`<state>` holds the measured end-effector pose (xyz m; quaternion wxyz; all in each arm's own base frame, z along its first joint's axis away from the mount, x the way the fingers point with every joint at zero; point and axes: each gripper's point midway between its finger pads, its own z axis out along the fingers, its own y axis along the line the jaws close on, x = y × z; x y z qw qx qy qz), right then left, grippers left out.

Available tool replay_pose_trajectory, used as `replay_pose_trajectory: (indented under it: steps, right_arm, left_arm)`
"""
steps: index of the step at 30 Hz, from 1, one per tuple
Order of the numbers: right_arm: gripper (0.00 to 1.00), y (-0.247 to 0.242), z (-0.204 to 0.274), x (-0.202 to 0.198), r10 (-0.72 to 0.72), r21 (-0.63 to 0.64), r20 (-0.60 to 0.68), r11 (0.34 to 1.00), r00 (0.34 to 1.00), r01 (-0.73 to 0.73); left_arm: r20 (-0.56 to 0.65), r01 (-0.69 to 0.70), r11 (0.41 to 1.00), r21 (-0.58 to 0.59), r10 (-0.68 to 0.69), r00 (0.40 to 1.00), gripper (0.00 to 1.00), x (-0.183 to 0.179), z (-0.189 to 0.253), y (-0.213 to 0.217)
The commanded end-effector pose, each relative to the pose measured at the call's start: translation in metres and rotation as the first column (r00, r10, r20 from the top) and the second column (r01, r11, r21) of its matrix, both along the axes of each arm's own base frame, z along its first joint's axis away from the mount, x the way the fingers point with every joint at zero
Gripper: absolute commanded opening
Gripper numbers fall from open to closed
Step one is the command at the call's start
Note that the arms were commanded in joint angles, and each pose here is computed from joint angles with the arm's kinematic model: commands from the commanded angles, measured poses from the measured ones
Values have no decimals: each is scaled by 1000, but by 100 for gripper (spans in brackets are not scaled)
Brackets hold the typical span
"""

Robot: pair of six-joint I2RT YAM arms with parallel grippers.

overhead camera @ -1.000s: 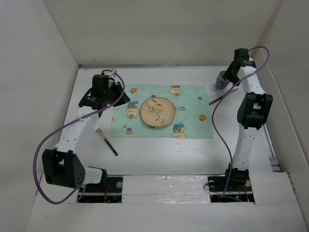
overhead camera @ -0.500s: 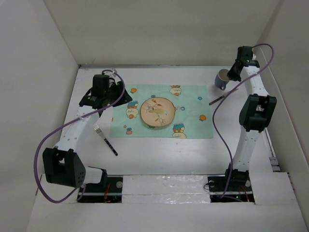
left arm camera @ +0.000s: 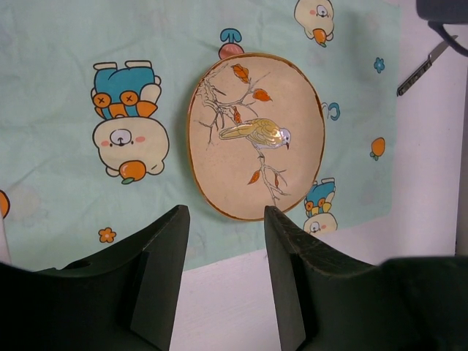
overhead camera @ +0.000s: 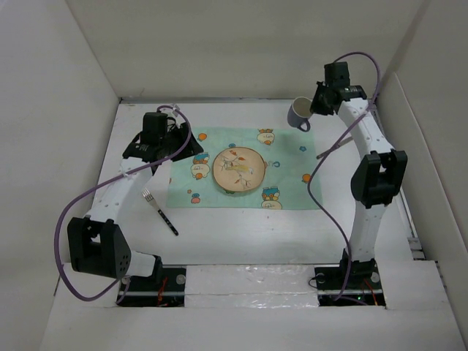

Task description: Set the dinner table for one person

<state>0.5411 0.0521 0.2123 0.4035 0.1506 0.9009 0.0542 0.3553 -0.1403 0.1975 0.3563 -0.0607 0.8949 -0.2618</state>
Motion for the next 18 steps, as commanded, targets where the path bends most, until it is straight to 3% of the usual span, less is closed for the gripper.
replay_pose_trajectory:
  steps: [1, 18]
  right_arm:
    - [0, 6, 13, 12, 23, 2, 59, 1000, 998, -23]
    - [0, 6, -51, 18, -9, -26, -93, 1000, 996, 6]
  left_arm:
    - [50, 14, 1000, -20, -13, 999, 43, 5, 16, -5]
    - [40, 7, 1000, -15, -6, 999, 43, 1, 11, -3]
